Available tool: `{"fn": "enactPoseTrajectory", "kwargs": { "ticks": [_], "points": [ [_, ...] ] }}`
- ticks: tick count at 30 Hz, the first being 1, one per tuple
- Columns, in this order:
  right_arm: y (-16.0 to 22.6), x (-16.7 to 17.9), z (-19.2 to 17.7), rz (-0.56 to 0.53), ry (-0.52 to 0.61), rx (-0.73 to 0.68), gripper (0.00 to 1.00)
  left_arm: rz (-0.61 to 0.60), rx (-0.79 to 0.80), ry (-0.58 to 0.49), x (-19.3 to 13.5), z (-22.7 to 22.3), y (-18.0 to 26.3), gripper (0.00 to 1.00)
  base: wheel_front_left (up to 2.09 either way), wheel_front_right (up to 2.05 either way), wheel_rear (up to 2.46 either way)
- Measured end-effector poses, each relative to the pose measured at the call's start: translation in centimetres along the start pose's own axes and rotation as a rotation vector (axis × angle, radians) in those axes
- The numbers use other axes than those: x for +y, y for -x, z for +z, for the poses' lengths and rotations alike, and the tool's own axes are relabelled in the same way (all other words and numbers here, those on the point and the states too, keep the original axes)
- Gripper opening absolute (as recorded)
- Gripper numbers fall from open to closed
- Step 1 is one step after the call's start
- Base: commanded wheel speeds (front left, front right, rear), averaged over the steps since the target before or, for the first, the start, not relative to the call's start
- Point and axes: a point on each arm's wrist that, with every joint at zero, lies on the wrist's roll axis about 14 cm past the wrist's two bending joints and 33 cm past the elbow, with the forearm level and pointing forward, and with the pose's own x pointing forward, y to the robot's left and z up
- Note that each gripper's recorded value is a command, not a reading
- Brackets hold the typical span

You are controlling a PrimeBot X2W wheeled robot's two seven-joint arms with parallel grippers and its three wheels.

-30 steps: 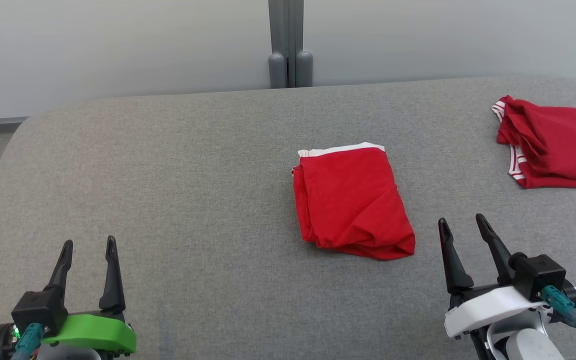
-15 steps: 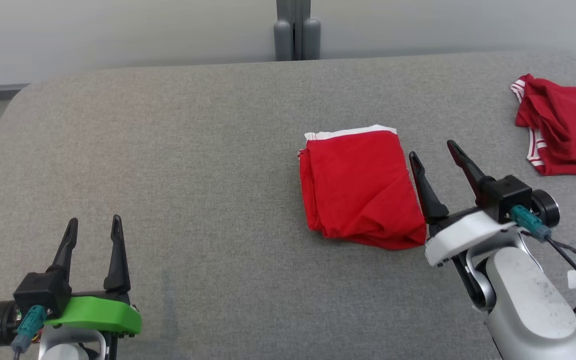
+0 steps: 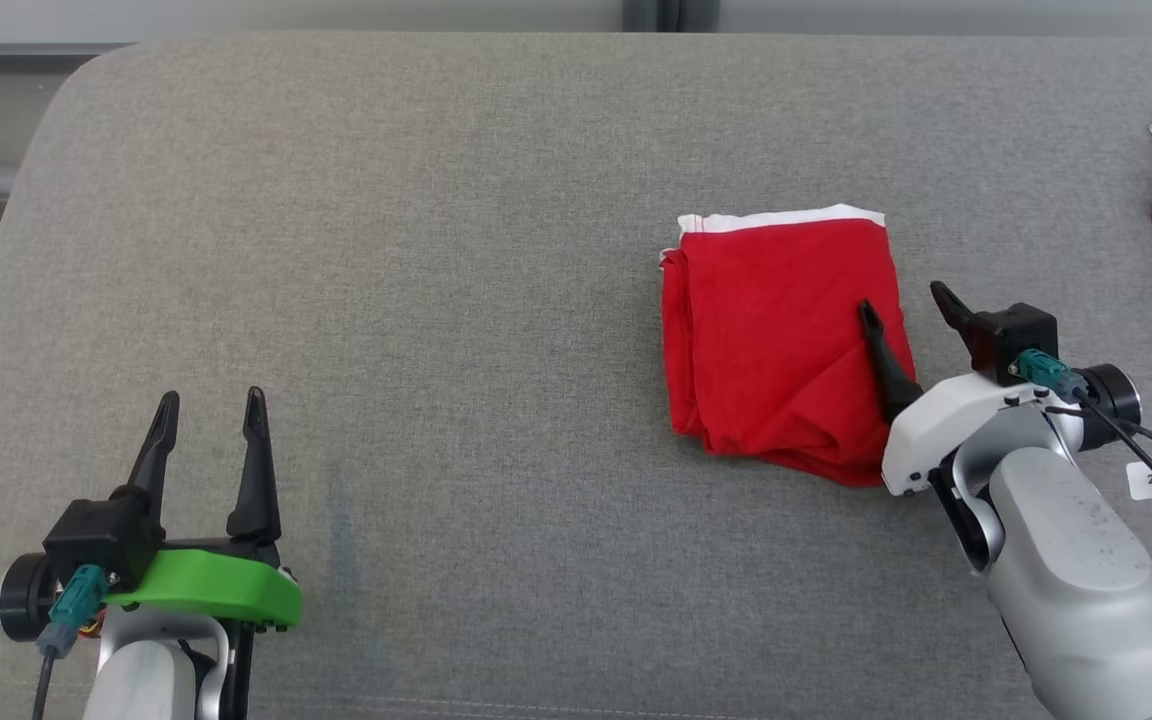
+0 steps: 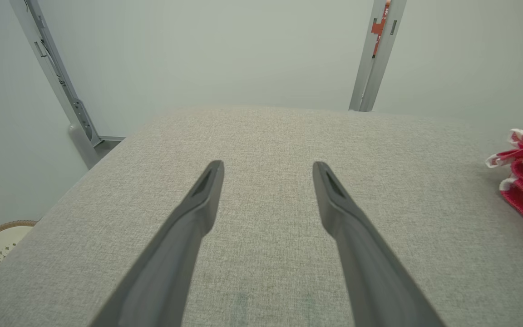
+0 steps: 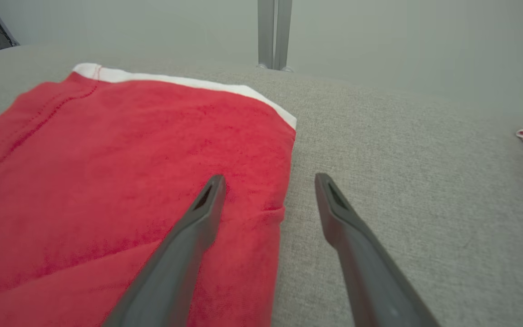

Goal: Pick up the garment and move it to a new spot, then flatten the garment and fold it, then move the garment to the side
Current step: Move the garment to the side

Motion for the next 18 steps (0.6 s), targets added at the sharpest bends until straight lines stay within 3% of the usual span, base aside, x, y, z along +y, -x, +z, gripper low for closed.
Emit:
{"fn": "enactPoseTrajectory", "kwargs": {
  "ticks": [8, 9, 10, 11, 18],
  "points": [
    [-0.7, 0.4, -4.3, -0.005, -0.058, 0.129, 1.0, 0.017, 0.013, 0.001, 0.5, -0.6, -0.6, 1.0, 0.0, 0.0, 0.0],
    [-0.9, 0.6, -4.6, -0.004, -0.067, 0.141, 0.62, 0.017, 0.013, 0.001, 0.5, -0.6, -0.7, 1.0, 0.0, 0.0, 0.0],
    [-1.0, 0.8, -4.8, -0.002, -0.078, 0.147, 0.39, 0.018, 0.013, 0.002, 0.6, -0.6, -0.7, 1.0, 0.0, 0.0, 0.0],
    [-1.1, 1.2, -4.8, 0.004, -0.086, 0.148, 0.0, 0.018, 0.013, 0.004, 0.5, -0.6, -0.7, 1.0, 0.0, 0.0, 0.0],
    [-1.2, 1.1, -3.9, 0.018, -0.069, 0.144, 0.0, 0.011, -0.003, 0.012, 0.2, -0.1, -1.0, 1.0, 0.0, 0.0, 0.0]
  ]
}}
